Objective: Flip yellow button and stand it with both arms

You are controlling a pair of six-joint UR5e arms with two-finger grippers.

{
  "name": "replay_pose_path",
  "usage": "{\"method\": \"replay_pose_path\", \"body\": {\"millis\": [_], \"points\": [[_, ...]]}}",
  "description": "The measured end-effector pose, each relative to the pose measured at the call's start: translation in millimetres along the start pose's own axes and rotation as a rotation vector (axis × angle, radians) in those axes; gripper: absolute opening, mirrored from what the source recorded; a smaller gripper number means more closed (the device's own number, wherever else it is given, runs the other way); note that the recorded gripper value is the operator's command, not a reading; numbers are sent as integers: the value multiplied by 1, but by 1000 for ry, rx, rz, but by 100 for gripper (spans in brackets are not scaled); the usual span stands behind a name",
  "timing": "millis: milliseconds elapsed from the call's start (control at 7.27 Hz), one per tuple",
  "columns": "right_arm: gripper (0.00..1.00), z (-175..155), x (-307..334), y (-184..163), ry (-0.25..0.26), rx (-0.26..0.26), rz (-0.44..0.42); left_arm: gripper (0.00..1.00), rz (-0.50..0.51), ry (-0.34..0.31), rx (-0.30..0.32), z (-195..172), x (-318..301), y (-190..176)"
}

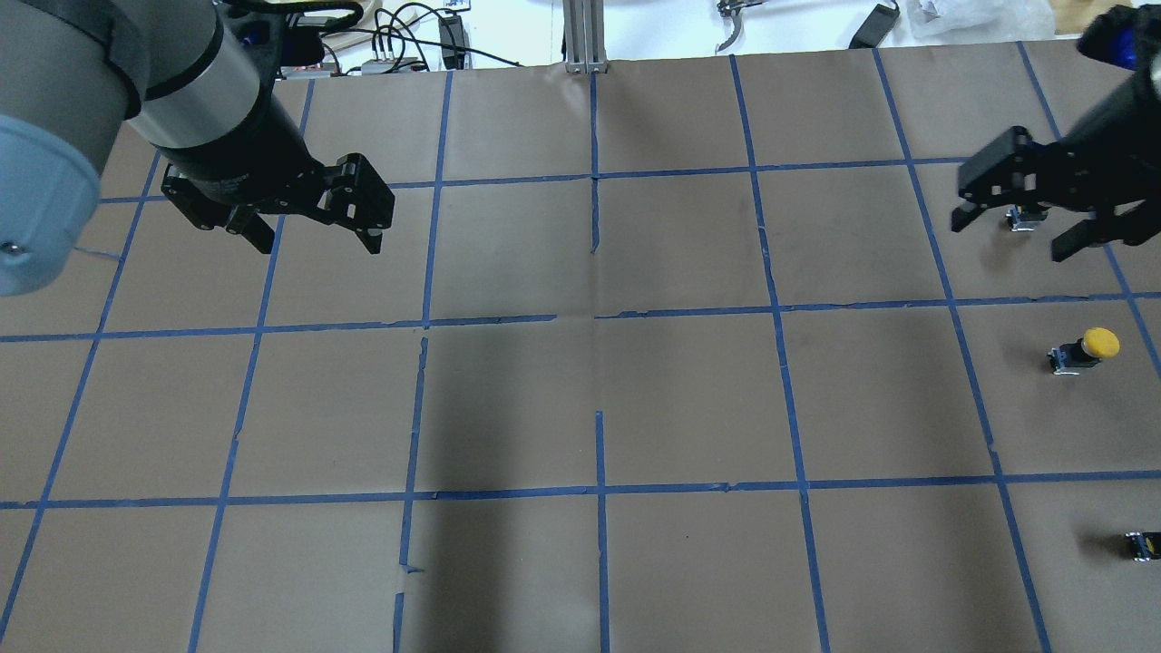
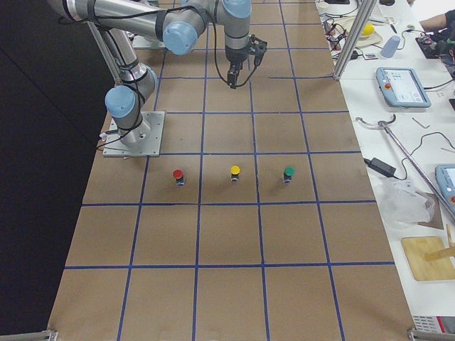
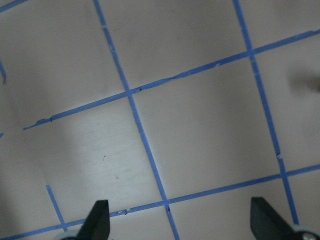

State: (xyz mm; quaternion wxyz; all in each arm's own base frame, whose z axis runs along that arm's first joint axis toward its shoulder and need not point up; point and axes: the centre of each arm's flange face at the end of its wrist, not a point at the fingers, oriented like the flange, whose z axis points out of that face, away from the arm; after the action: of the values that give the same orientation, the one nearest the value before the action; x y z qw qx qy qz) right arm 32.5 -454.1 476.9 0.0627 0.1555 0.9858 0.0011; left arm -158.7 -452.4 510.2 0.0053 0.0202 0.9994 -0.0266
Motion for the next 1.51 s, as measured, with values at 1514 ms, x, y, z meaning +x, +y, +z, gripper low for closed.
{"method": "replay_pose_path", "body": {"millis": [1514], "points": [[100,-14,-86,65,128,-39,-35,100,0,1,2,-1,0,1]]}}
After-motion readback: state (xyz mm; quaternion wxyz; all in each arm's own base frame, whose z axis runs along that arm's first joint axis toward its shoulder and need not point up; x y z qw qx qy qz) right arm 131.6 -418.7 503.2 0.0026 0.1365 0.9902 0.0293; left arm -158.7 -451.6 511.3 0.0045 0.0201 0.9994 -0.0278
